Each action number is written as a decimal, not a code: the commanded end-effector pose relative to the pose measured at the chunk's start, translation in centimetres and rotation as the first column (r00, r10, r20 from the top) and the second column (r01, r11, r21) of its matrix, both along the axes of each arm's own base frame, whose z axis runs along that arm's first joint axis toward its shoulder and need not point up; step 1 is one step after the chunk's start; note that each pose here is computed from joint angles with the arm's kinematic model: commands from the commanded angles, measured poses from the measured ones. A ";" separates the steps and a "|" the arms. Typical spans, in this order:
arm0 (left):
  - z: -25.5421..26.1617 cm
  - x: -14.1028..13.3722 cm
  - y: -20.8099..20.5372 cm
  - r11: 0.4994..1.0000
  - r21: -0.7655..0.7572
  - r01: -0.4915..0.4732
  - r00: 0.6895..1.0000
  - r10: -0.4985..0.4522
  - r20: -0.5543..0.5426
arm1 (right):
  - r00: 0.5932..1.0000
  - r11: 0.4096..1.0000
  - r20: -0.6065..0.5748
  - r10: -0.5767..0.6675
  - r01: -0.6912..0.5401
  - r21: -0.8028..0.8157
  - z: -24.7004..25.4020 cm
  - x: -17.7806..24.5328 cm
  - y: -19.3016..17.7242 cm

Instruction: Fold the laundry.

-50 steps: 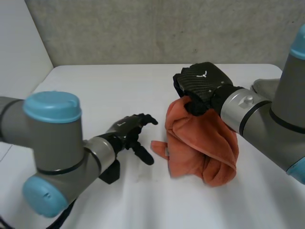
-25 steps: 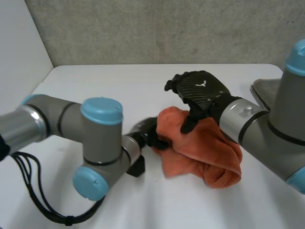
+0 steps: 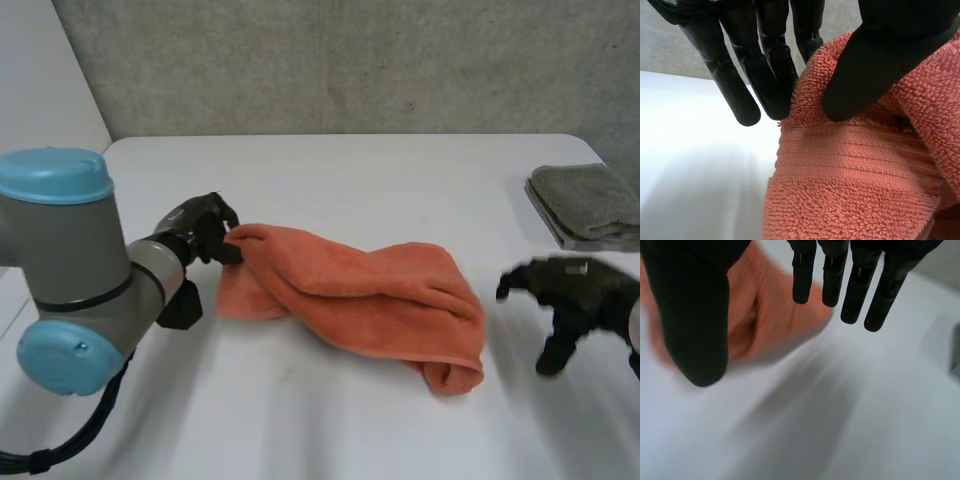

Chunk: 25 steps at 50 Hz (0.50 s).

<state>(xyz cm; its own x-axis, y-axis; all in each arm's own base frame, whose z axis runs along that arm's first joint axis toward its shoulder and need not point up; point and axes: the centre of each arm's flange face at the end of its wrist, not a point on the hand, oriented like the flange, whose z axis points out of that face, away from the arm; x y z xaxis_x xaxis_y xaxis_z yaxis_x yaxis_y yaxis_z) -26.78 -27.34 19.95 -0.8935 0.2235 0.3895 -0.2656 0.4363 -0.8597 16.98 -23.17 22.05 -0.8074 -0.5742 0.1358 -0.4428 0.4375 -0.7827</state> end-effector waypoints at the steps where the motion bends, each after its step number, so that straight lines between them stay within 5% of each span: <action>1: -0.3 1.1 0.2 0.999 0.019 -0.027 1.000 0.027 0.008 | 0.998 0.990 0.059 -0.004 -0.005 0.144 -3.0 -0.1 2.2; 12: 0.4 1.5 1.1 1.000 0.009 -0.028 1.000 0.028 0.003 | 0.933 0.975 0.343 -0.111 0.036 0.217 -5.4 1.4 1.0; 25: 1.5 2.4 1.6 0.999 -0.014 -0.046 0.999 0.046 -0.006 | 0.935 0.973 0.354 -0.001 -0.080 0.215 -7.5 6.0 1.4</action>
